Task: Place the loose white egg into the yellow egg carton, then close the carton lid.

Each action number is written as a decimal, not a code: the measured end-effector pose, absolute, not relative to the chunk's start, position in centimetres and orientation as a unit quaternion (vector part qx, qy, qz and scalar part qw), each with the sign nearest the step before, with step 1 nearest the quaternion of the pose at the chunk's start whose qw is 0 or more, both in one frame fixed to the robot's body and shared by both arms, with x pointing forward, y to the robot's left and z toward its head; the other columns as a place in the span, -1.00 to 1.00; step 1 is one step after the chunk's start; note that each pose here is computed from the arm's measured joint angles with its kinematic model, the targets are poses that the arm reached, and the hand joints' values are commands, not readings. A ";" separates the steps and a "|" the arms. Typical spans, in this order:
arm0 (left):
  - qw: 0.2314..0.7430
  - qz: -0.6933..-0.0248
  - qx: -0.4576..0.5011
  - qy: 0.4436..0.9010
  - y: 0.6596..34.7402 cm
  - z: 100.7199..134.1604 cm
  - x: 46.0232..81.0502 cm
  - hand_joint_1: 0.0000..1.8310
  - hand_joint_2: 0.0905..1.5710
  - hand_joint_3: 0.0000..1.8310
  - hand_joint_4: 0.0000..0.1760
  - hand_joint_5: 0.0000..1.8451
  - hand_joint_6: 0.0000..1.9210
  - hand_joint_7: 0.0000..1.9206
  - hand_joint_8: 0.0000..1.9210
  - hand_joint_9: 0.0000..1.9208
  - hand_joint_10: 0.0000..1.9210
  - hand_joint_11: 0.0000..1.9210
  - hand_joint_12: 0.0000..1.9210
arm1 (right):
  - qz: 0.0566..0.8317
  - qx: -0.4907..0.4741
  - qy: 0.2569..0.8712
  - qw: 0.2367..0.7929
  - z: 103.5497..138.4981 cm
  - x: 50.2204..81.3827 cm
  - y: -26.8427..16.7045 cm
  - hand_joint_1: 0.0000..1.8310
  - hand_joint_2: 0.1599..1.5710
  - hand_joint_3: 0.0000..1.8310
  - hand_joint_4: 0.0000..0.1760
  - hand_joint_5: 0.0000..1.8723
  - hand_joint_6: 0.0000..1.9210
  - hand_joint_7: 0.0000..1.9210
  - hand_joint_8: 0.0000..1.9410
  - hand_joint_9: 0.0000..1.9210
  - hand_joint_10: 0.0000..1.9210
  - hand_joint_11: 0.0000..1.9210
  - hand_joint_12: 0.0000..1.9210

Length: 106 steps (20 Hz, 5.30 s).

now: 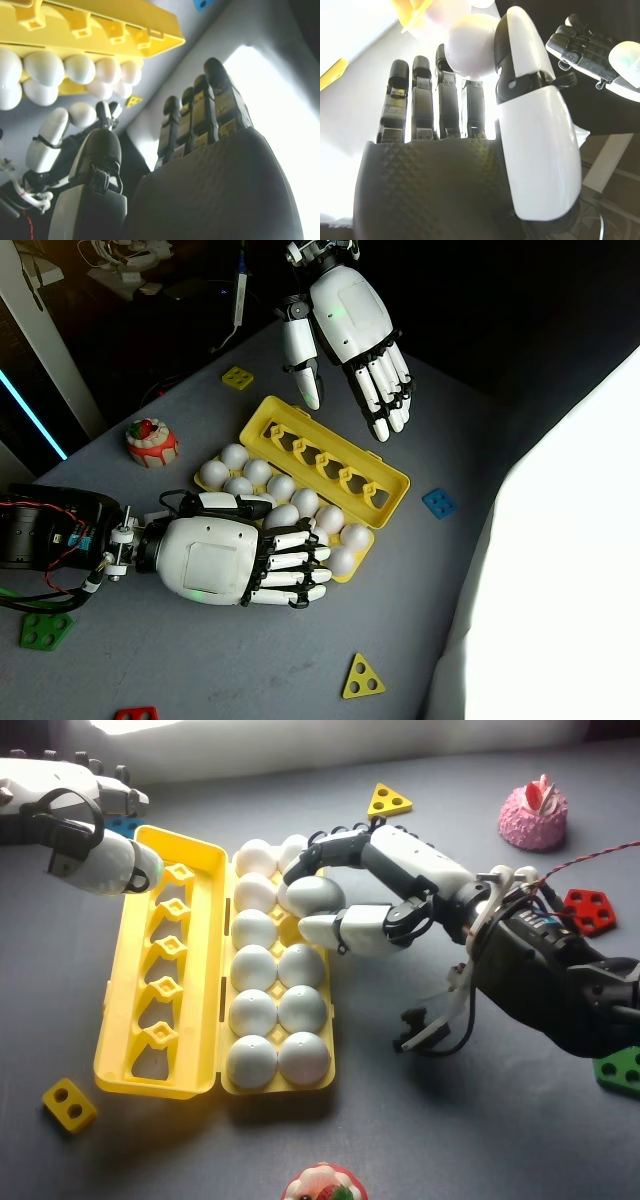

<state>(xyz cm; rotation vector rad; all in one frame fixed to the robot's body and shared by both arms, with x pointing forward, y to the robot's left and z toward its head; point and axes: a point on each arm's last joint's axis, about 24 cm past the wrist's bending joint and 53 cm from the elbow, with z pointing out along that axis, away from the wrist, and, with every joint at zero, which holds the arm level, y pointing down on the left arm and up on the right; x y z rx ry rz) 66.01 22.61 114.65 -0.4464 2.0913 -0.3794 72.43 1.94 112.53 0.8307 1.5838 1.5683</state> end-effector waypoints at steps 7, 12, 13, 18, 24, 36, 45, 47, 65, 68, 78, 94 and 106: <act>0.466 -0.155 -0.185 0.851 22.7 114.7 66.1 -0.77 0.83 -1.00 -0.90 -0.90 -1.00 -0.96 -1.00 -0.93 -1.00 -1.00 -0.50 | 0.613 0.325 0.618 0.370 112.1 72.5 2.5 0.04 0.30 -1.00 -1.00 -0.22 -0.54 -0.62 -1.00 -0.78 -0.99 -1.00 -0.30; 0.466 -0.152 -0.189 0.851 23.0 114.7 66.2 -0.78 0.82 -1.00 -0.82 -0.90 -1.00 -0.94 -0.99 -0.93 -0.99 -1.00 -0.56 | 0.615 0.325 0.615 0.372 112.3 72.5 2.7 -0.17 0.30 -1.00 -1.00 -0.46 -1.00 -0.69 -1.00 -0.76 -1.00 -1.00 -0.10; 0.466 -0.153 -0.189 0.851 23.0 114.7 66.2 -0.84 0.84 -0.99 -0.82 -0.93 -1.00 -0.97 -1.00 -0.94 -0.99 -1.00 -0.53 | 0.616 0.325 0.613 0.372 112.3 72.4 2.8 -0.14 0.28 -1.00 -1.00 -0.50 -1.00 -0.69 -1.00 -0.75 -0.99 -1.00 -0.10; 0.466 -0.153 -0.189 0.851 23.0 114.7 66.3 -0.82 0.84 -1.00 -0.81 -0.92 -1.00 -0.99 -1.00 -0.96 -1.00 -1.00 -0.55 | 0.617 0.322 0.614 0.371 112.3 72.3 3.0 -0.25 0.26 -1.00 -1.00 -0.77 -1.00 -0.78 -1.00 -0.78 -1.00 -1.00 -0.14; 0.454 -0.167 -0.220 0.847 22.9 114.9 66.5 -0.77 0.83 -1.00 -0.90 -0.89 -0.99 -0.95 -0.99 -0.93 -0.99 -1.00 -0.52 | 0.604 0.293 0.629 0.393 113.2 73.0 1.3 -0.50 0.23 -1.00 -1.00 -0.86 -1.00 -0.79 -1.00 -0.75 -1.00 -1.00 -0.07; 0.392 -0.192 -0.469 0.768 27.1 111.0 66.1 -0.85 0.78 -1.00 -0.77 -0.68 -0.94 -0.71 -0.96 -0.75 -0.93 -1.00 -0.21 | 0.529 0.172 0.675 0.484 119.1 70.4 -8.0 -0.91 0.40 -1.00 -1.00 -0.84 -0.99 -0.75 -1.00 -0.78 -1.00 -1.00 -0.15; 0.349 -0.195 -0.585 0.705 28.0 107.4 64.9 -0.74 0.74 -1.00 -0.93 -0.70 -0.62 -0.68 -0.52 -0.97 0.11 -1.00 0.72 | 0.465 0.120 0.720 0.501 120.2 68.8 -11.5 -0.88 0.42 -1.00 -1.00 -0.80 -0.99 -0.72 -0.99 -0.75 -1.00 -1.00 -0.09; 0.349 -0.190 -0.594 0.699 28.4 107.0 64.9 -0.78 0.75 -1.00 -0.96 -0.77 -0.52 -0.76 -0.38 -1.00 0.14 -1.00 0.74 | 0.455 0.102 0.729 0.502 120.0 68.0 -11.4 -0.85 0.41 -1.00 -1.00 -0.79 -0.99 -0.73 -1.00 -0.75 -1.00 -1.00 -0.10; 0.314 -0.183 -0.648 0.669 27.7 103.2 62.7 -0.76 0.75 -1.00 -0.92 -0.76 -0.59 -0.72 -0.59 -0.99 0.03 -1.00 0.63 | 0.438 0.043 0.731 0.521 122.3 64.0 -11.8 -0.87 0.42 -1.00 -1.00 -0.83 -1.00 -0.76 -1.00 -0.77 -0.99 -1.00 -0.13; 0.306 -0.182 -0.659 0.662 27.6 102.9 62.2 -0.74 0.74 -1.00 -0.91 -0.75 -0.59 -0.70 -0.59 -0.98 0.03 -1.00 0.64 | 0.435 0.045 0.733 0.520 122.0 64.0 -12.1 -0.84 0.41 -1.00 -1.00 -0.81 -0.99 -0.73 -0.99 -0.74 -0.99 -1.00 -0.08; 0.304 -0.235 -0.666 0.640 25.4 106.0 64.2 -0.74 0.73 -0.99 -0.91 -0.71 -0.68 -0.64 -0.80 -0.96 -0.06 -1.00 0.59 | 0.439 0.049 0.728 0.524 122.2 63.9 -12.2 -0.86 0.41 -1.00 -1.00 -0.81 -1.00 -0.74 -1.00 -0.75 -1.00 -1.00 -0.08; 0.256 -0.301 -0.589 0.705 14.7 109.6 60.2 -0.68 0.73 -1.00 -0.87 -0.70 -0.68 -0.59 -0.82 -0.95 -0.02 -1.00 0.61 | 0.439 0.057 0.722 0.532 122.8 64.5 -12.9 -0.91 0.43 -1.00 -1.00 -0.81 -1.00 -0.73 -1.00 -0.73 -0.99 -1.00 -0.07; 0.228 -0.306 -0.525 0.761 11.1 107.6 56.5 -0.68 0.74 -1.00 -0.99 -0.71 -0.67 -0.62 -0.85 -0.97 -0.01 -1.00 0.59 | 0.440 0.057 0.722 0.532 122.7 64.5 -12.8 -0.88 0.42 -1.00 -1.00 -0.80 -1.00 -0.74 -1.00 -0.73 -1.00 -1.00 -0.10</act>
